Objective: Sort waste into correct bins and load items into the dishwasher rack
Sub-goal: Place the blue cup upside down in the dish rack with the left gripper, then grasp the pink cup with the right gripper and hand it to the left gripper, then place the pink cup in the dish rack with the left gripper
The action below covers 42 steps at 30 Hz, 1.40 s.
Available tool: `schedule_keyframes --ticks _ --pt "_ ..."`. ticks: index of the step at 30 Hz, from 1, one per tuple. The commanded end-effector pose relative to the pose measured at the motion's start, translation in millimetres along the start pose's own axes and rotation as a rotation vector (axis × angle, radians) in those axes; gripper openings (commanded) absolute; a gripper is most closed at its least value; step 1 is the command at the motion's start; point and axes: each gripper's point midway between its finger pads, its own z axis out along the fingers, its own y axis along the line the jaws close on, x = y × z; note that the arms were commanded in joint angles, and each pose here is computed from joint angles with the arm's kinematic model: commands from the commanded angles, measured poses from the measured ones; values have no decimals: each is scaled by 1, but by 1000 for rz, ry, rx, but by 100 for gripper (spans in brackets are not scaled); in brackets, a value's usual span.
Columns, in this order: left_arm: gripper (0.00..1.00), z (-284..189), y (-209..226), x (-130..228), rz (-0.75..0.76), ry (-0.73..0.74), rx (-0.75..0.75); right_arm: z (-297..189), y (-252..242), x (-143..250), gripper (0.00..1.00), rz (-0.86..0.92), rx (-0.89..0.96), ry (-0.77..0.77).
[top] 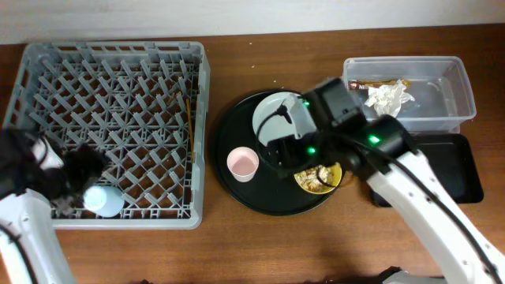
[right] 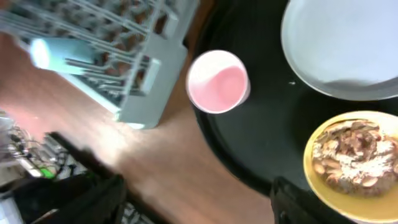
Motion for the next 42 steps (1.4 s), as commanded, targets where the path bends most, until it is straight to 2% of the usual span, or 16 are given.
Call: schedule_keyframes --ticks 1,4,6,7,8,11,14,19,28,30,34,35,36,37,40,42 --pt "95 -63 -79 4 368 -105 147 80 -26 16 66 66 54 146" --pt "99 -62 -127 47 502 7 300 159 -56 9 52 106 93 197" --pt "99 -63 -148 66 540 82 427 172 -62 13 33 111 102 215" --pt "99 -67 -162 76 565 131 527 172 -62 12 9 110 100 211" --pt "99 -68 -169 80 557 163 577 164 -59 10 4 112 95 206" --pt "99 -81 -193 94 568 264 798 65 -1 -18 4 -31 -196 106" --pt "99 -103 -212 109 547 356 990 -69 64 -28 4 -327 -525 -203" --pt "95 -161 -246 165 653 567 1358 -101 98 -18 4 -496 -726 -268" --pt "73 -170 -252 211 731 717 1381 -109 103 -54 4 -549 -702 -406" --pt "81 -170 -252 211 731 717 1381 -103 94 -61 4 -481 -635 -407" --pt "56 -168 -252 211 738 709 1372 -102 94 -60 5 -477 -637 -399" --pt "56 -160 -252 210 747 689 1328 -102 94 -60 13 -476 -636 -400" --pt "56 -146 -250 208 758 656 1254 -103 92 -61 54 -474 -632 -405" --pt "56 -121 -245 196 774 574 1117 -112 80 -68 64 -437 -602 -436" --pt "55 -79 -215 145 655 421 828 -131 20 -76 76 -160 -458 -467" --pt "55 -40 -138 77 433 258 400 -103 -17 -45 76 56 -283 -311"
